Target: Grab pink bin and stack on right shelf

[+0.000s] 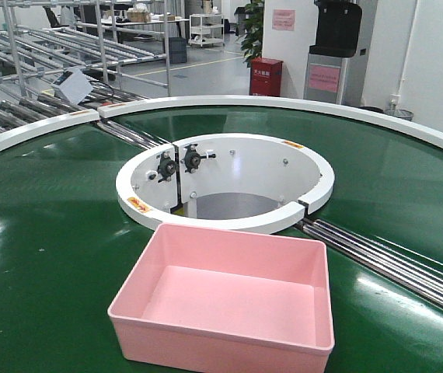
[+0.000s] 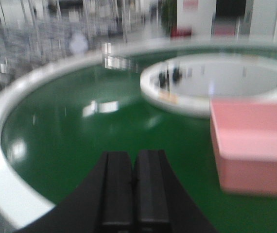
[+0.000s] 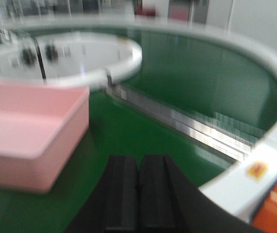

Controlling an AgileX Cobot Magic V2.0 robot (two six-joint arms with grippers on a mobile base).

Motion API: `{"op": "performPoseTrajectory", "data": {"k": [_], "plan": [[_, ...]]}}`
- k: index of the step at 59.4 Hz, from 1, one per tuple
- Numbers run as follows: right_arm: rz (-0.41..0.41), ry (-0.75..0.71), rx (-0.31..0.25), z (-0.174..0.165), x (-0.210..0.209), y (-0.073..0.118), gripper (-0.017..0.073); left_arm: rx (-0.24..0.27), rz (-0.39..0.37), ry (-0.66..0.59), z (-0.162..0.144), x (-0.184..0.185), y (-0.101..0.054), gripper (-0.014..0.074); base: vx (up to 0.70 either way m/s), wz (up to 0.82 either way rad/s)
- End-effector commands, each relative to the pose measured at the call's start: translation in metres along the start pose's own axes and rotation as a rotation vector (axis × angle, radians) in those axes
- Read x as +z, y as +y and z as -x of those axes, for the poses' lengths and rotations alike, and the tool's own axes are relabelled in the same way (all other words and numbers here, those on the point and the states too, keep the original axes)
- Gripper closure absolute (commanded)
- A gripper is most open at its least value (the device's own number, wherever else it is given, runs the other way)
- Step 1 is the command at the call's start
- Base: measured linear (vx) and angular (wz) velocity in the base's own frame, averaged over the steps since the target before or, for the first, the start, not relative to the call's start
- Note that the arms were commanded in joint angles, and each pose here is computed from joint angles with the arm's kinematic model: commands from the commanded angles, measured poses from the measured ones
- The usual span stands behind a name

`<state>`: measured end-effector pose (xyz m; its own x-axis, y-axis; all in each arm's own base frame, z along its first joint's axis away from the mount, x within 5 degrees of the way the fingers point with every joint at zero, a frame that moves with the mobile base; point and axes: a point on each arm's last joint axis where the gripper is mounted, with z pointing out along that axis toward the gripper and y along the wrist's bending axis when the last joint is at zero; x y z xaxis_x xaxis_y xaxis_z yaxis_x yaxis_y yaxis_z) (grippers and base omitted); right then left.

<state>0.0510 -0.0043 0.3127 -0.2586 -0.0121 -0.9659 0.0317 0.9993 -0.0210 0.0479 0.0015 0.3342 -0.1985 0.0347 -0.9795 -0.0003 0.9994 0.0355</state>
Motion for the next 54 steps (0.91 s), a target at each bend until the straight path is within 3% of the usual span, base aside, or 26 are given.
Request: {"op": "performPoseTrajectory", "data": {"k": [1, 4, 6, 13, 17, 25, 32, 38, 41, 44, 54], "plan": [[0.004, 0.057, -0.008, 0.014, 0.011, 0.001, 0.0568, -0.002, -0.008, 0.071, 0.012, 0.009, 0.000, 0.0599, 0.00, 0.00], [0.006, 0.113, 0.007, 0.011, 0.022, 0.002, 0.0568, -0.002, -0.010, 0.109, 0.010, 0.017, -0.001, 0.0598, 0.00, 0.00], [0.005, 0.144, 0.003, 0.011, 0.027, 0.002, 0.0566, -0.033, -0.012, 0.134, 0.009, 0.021, -0.001, 0.0593, 0.00, 0.00], [0.012, 0.267, -0.061, 0.012, 0.046, 0.003, 0.0494, -0.046, -0.028, 0.251, 0.007, 0.035, -0.003, 0.0495, 0.00, 0.00], [0.036, 0.320, -0.095, 0.016, 0.057, 0.006, 0.0396, -0.010, -0.044, 0.309, 0.009, 0.044, -0.004, 0.0386, 0.00, 0.00], [0.151, 0.429, -0.139, 0.025, 0.077, 0.019, 0.0106, 0.045, -0.160, 0.368, 0.015, 0.061, -0.015, 0.0121, 0.00, 0.00], [0.256, 0.525, -0.231, 0.030, 0.093, 0.038, -0.0047, 0.106, -0.261, 0.422, 0.020, 0.079, -0.028, -0.0001, 0.00, 0.00], [0.295, 0.582, -0.285, 0.039, 0.111, 0.053, -0.0086, 0.143, -0.317, 0.480, 0.026, 0.101, -0.040, -0.0025, 0.00, 0.00], [0.301, 0.622, -0.285, 0.042, 0.124, 0.060, -0.0082, 0.169, -0.337, 0.512, 0.029, 0.115, -0.046, -0.0021, 0.00, 0.00], [0.296, 0.652, -0.264, 0.050, 0.137, 0.066, -0.0071, 0.190, -0.354, 0.542, 0.032, 0.134, -0.052, -0.0013, 0.00, 0.00], [0.271, 0.777, -0.192, 0.064, 0.180, 0.083, -0.0031, 0.186, -0.367, 0.626, 0.038, 0.193, -0.068, 0.0006, 0.00, 0.00]]}}
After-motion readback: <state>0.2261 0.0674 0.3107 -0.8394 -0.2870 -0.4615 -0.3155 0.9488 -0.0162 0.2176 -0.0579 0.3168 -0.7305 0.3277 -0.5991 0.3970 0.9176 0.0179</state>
